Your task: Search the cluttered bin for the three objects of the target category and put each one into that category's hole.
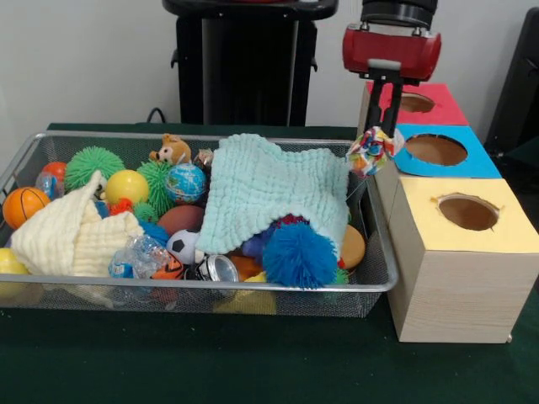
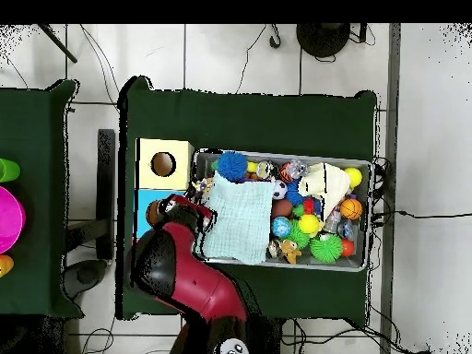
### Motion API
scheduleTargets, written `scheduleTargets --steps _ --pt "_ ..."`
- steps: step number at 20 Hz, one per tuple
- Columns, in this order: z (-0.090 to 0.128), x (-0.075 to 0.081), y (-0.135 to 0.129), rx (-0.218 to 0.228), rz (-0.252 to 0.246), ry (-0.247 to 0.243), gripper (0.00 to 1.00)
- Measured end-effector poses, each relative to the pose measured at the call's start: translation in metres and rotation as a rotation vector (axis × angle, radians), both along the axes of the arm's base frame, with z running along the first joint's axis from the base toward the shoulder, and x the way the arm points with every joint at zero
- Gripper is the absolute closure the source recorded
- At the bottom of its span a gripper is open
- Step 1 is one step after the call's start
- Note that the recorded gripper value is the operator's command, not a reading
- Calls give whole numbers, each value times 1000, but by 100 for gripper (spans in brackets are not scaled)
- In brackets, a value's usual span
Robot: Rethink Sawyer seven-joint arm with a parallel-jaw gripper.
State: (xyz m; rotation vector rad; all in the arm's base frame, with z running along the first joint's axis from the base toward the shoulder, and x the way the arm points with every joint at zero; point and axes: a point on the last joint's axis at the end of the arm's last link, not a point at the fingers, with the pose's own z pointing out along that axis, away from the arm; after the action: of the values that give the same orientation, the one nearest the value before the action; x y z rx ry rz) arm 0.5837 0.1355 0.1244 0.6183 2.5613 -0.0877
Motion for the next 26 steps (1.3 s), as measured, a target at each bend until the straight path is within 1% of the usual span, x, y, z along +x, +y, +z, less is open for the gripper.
scheduleTargets --steps 2,4,6,9,15,20,24,25,26 --pt "-5 -3 15 7 -13 7 100" --pt "-8 -4 22 9 -19 11 100" --pt "-14 -4 36 13 -31 16 100" --pt "-21 -2 54 18 -53 18 100" --pt "-25 4 76 22 -99 2 100" --pt "-23 11 90 23 -132 -21 100" --pt "-19 15 92 19 -149 -37 100" --pt "-16 18 91 16 -169 -49 100" --pt "-15 19 90 14 -177 -53 100"
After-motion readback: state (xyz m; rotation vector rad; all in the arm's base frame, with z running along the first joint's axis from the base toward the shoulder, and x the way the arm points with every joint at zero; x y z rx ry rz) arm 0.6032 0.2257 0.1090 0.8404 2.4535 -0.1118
